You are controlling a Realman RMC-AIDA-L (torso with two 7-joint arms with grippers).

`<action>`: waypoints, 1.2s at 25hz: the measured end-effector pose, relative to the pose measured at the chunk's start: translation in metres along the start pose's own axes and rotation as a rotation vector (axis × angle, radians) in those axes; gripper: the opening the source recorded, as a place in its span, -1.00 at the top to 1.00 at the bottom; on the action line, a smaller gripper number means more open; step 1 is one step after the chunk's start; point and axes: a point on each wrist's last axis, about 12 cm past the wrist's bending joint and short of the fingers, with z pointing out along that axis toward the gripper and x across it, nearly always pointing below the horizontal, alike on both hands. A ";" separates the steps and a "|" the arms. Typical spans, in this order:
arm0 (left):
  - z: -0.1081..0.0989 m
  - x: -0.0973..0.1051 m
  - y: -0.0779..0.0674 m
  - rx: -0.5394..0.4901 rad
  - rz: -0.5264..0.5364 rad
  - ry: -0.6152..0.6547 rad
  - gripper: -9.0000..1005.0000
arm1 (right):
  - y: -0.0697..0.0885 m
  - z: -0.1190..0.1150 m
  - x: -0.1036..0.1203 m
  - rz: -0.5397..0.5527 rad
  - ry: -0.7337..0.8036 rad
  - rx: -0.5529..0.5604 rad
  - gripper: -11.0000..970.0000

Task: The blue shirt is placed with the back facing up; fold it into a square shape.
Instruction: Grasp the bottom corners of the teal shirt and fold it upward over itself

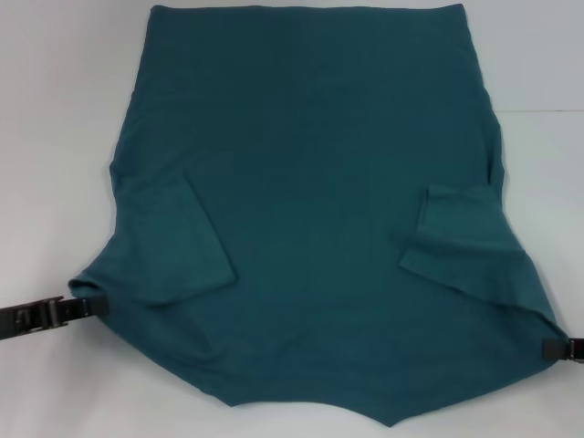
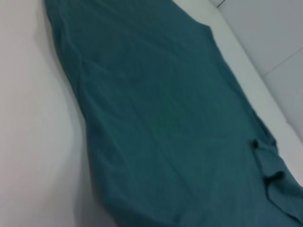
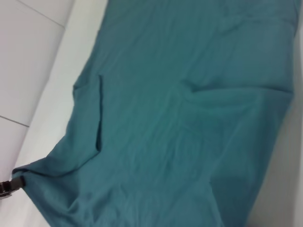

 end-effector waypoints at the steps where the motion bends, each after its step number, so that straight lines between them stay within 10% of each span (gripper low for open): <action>1: -0.003 0.002 0.000 0.010 -0.007 -0.004 0.89 | -0.001 -0.002 0.002 -0.005 -0.006 -0.003 0.90; 30: -0.032 0.055 -0.012 0.185 -0.095 0.080 0.85 | -0.003 -0.054 0.056 -0.038 -0.010 -0.030 0.89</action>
